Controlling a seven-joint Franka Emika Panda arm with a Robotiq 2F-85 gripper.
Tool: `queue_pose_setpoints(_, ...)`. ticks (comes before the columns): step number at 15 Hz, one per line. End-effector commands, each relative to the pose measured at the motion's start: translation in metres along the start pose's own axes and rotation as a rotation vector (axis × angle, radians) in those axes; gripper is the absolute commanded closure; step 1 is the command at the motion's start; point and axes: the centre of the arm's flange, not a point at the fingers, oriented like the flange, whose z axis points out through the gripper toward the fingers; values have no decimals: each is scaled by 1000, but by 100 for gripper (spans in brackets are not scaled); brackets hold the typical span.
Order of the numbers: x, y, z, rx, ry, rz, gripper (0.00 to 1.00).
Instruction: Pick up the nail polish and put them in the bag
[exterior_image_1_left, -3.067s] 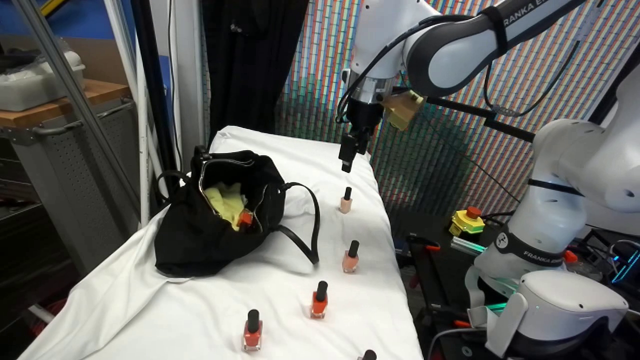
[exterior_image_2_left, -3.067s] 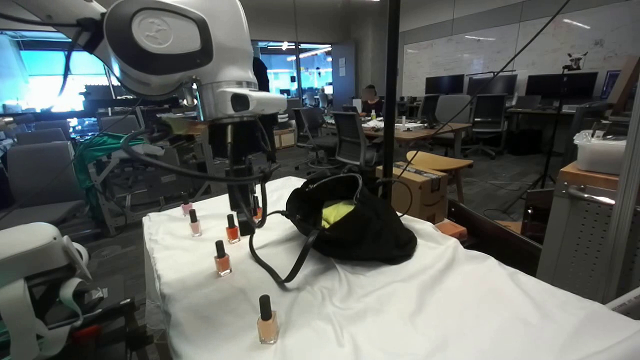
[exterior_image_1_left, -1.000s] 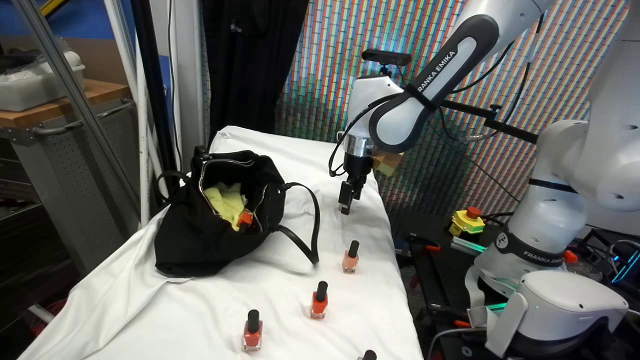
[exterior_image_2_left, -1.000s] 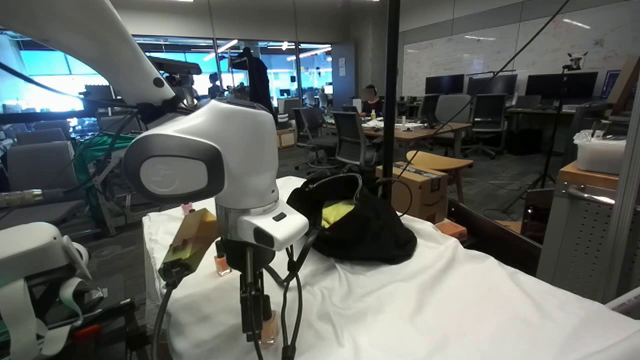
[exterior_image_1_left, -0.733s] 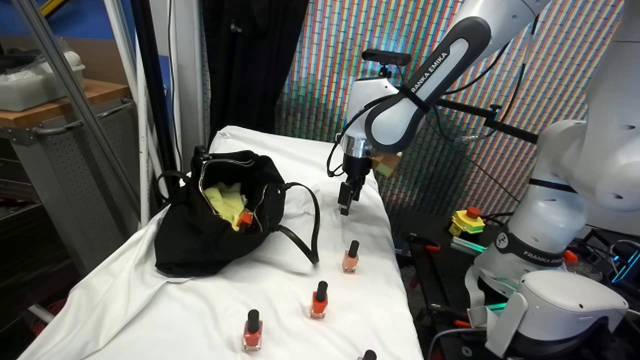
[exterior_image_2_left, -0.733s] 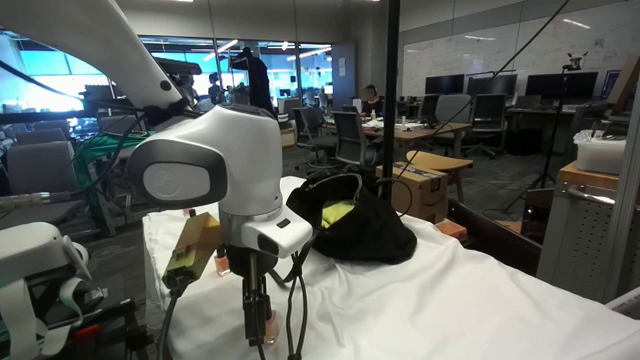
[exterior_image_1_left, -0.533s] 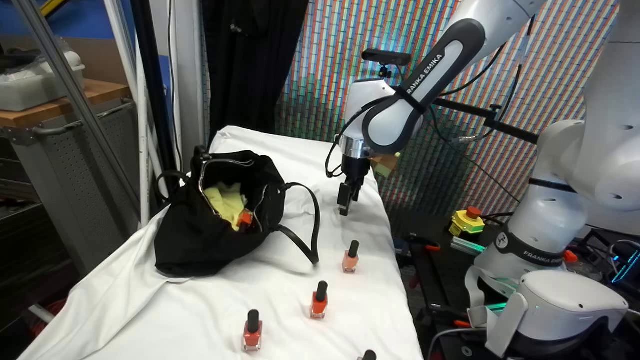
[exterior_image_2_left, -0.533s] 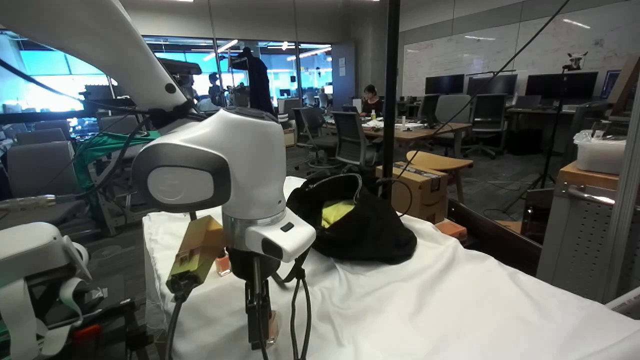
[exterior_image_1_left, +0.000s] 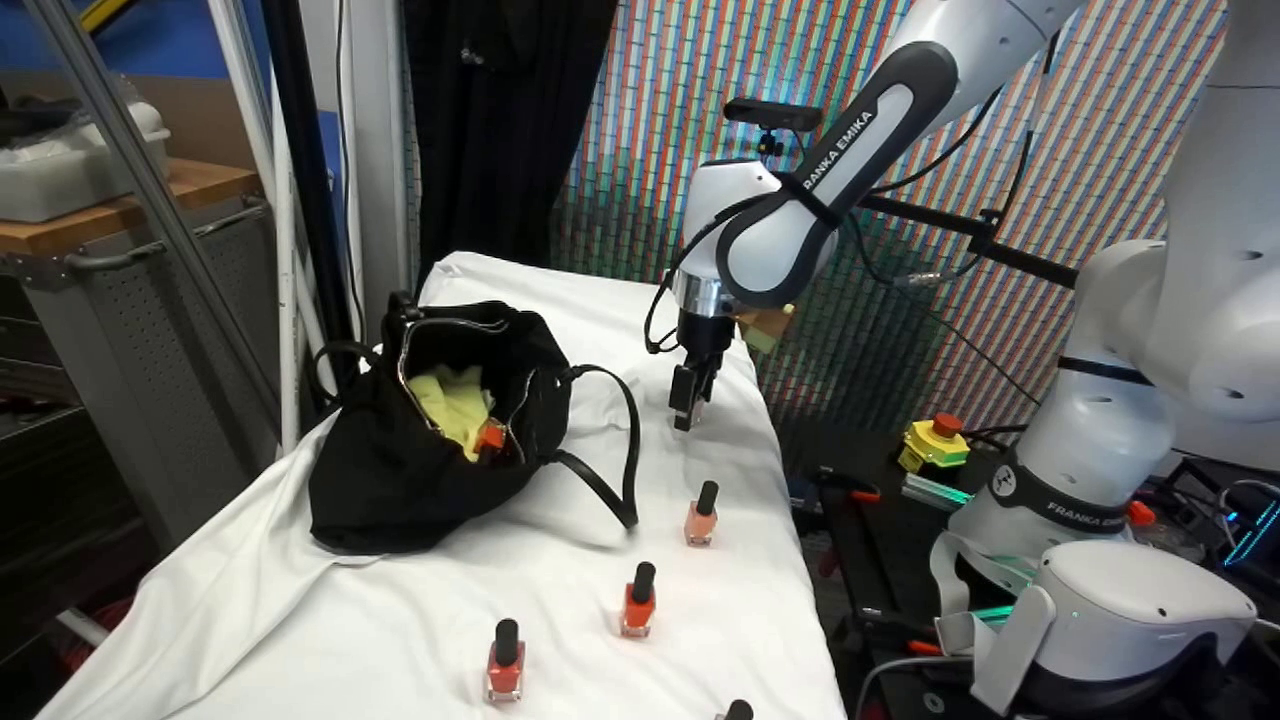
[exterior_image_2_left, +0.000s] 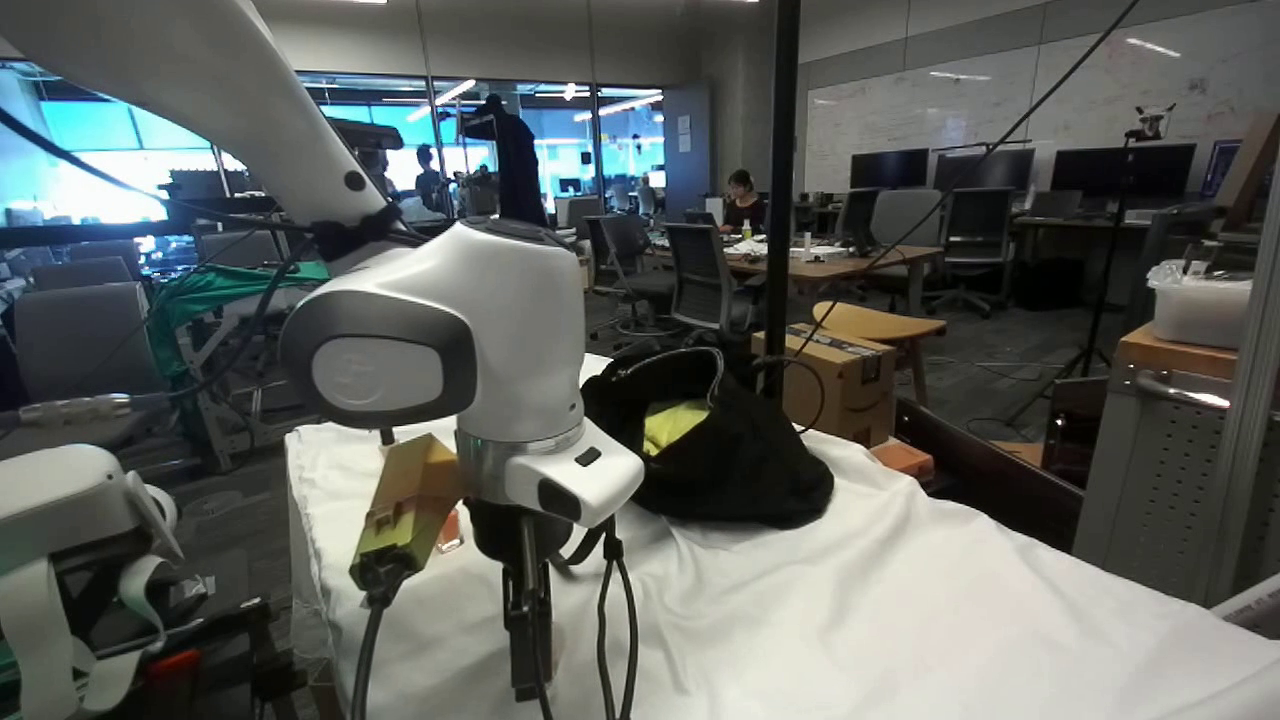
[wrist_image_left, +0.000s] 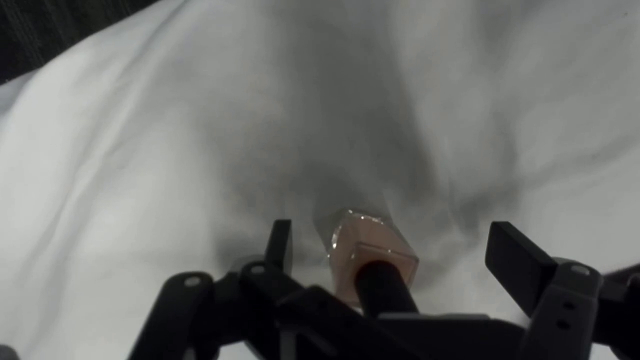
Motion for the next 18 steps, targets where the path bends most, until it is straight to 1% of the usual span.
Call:
queue_pose_setpoints(1, 7, 4, 6, 16, -3, -7, 0)
queue_pose_setpoints(10, 5, 0, 11, 13, -26, -5, 0)
queue_pose_setpoints(11, 4, -1, 10, 10, -28, -6, 21)
queue_pose_setpoints(14, 6, -2, 10, 6, -30, 0, 40)
queue_pose_setpoints(17, 4, -3, 11, 0, -30, 6, 62)
queue_pose_setpoints(18, 4, -3, 11, -2, -31, 7, 67)
